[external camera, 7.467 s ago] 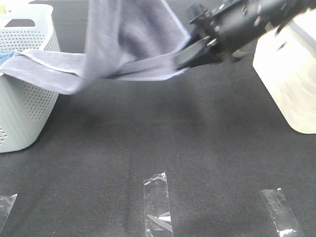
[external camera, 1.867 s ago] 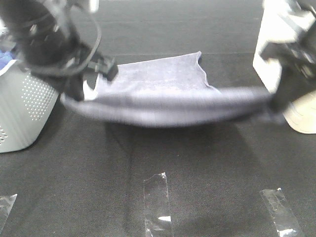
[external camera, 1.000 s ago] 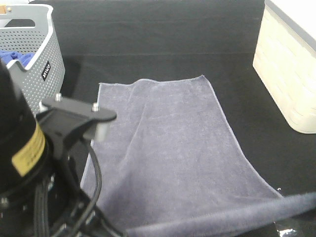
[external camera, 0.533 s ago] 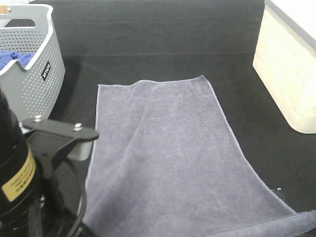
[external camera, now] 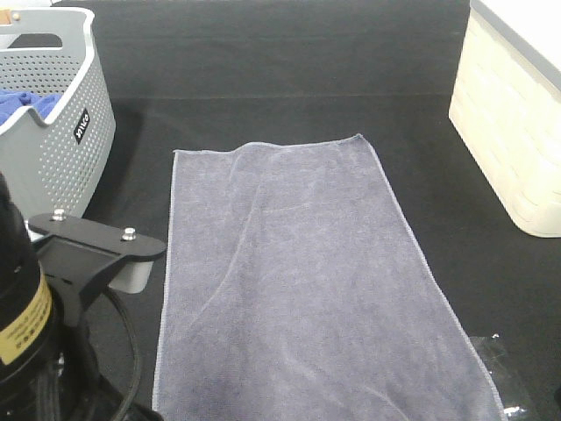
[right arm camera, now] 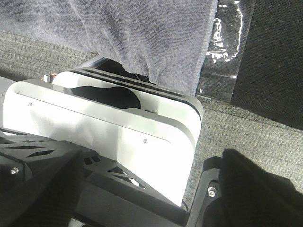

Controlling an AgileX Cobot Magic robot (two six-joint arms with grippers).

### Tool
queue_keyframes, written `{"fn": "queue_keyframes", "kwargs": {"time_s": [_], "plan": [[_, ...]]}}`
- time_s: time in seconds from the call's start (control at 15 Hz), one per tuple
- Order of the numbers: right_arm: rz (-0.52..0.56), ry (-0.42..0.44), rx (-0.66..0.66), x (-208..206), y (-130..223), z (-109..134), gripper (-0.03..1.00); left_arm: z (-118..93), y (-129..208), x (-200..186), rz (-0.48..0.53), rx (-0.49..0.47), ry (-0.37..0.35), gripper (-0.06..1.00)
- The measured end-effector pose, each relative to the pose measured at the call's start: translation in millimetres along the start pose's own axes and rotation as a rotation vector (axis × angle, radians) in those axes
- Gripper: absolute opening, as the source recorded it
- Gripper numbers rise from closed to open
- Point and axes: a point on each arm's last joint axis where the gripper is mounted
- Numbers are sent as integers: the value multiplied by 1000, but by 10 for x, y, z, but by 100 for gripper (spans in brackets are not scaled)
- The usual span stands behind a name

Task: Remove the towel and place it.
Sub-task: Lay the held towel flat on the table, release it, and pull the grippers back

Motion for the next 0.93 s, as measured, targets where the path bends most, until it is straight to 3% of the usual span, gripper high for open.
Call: {"fn": "queue_keyframes", "kwargs": {"time_s": [0.47, 0.6, 0.73, 0.93], "plan": [[-77, 15, -44, -186, -126, 43, 74, 57, -203, -120, -146, 27, -41, 75], [-108, 24, -48, -272, -293, 51, 74, 138, -454, -261, -259, -4, -10, 75], [-124, 30, -52, -317, -513, 42, 72, 266, -750, -408, -376, -37, 69, 75], [-166, 38, -57, -403, -923, 29, 65, 560, -1141, -621, -523, -91, 134, 75]]}}
Point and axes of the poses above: a point on each arm's last joint axis where the gripper is mounted, x pointing out along that axis toward the gripper, z along the wrist's bending axis when the last joint is at zero, y = z × x, and after that the axes turned 6 degrees about -x, right-handed
